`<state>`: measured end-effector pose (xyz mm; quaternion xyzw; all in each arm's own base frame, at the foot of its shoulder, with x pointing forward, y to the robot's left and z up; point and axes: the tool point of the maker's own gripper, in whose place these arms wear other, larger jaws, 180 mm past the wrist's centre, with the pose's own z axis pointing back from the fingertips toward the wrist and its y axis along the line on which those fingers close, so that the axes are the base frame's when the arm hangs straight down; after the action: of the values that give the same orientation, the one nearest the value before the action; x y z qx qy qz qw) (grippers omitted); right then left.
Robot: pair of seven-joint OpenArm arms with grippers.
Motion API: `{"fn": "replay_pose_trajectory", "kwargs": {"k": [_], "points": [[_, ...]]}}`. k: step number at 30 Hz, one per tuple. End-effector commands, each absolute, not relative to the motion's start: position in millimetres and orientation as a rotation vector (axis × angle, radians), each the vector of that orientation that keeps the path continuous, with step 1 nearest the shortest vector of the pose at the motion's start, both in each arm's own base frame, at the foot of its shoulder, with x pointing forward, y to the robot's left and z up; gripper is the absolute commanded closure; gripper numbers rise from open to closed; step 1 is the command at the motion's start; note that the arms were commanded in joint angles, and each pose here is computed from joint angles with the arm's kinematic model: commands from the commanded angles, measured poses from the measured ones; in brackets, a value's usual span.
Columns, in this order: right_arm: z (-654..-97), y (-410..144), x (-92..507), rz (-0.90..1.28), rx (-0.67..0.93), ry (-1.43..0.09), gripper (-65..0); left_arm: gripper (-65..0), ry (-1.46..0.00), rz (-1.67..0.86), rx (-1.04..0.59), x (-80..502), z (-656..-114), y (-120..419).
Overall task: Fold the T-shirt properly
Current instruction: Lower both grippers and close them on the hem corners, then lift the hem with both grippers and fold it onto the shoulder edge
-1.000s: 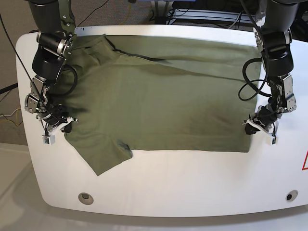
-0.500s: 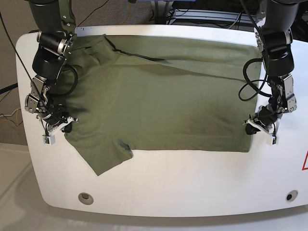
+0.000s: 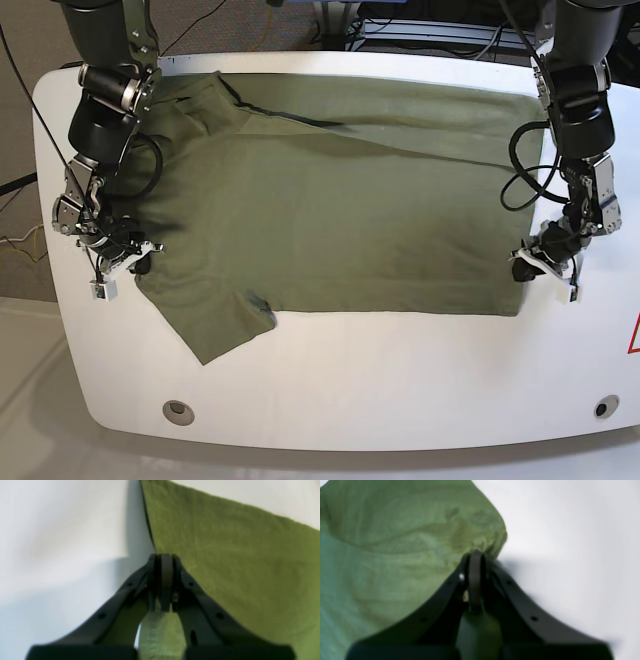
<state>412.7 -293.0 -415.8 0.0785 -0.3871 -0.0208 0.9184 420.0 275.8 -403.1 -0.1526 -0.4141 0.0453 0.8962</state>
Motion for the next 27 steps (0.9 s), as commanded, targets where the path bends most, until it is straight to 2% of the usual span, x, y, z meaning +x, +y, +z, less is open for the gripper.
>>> {"fn": "replay_pose_trajectory", "kwargs": {"k": [1, 12, 14, 27], "points": [[-384, -305, 427, -0.009, 0.126, -0.866, 0.0, 0.0, -0.961, 0.056, -0.306, 439, -360, 290], [-349, -309, 406, 0.123, 0.005, -0.839, 0.0, 0.0, -0.954, -0.097, -0.282, 432, -319, 282], [-346, -306, 397, 0.145, -0.012, -0.832, 0.0, 0.0, -0.916, -0.121, -0.253, 419, -327, 280], [-334, -294, 376, 0.195, -0.025, -0.880, 0.0, 0.0, -0.909, -0.110, -0.205, 387, -324, 293]]}}
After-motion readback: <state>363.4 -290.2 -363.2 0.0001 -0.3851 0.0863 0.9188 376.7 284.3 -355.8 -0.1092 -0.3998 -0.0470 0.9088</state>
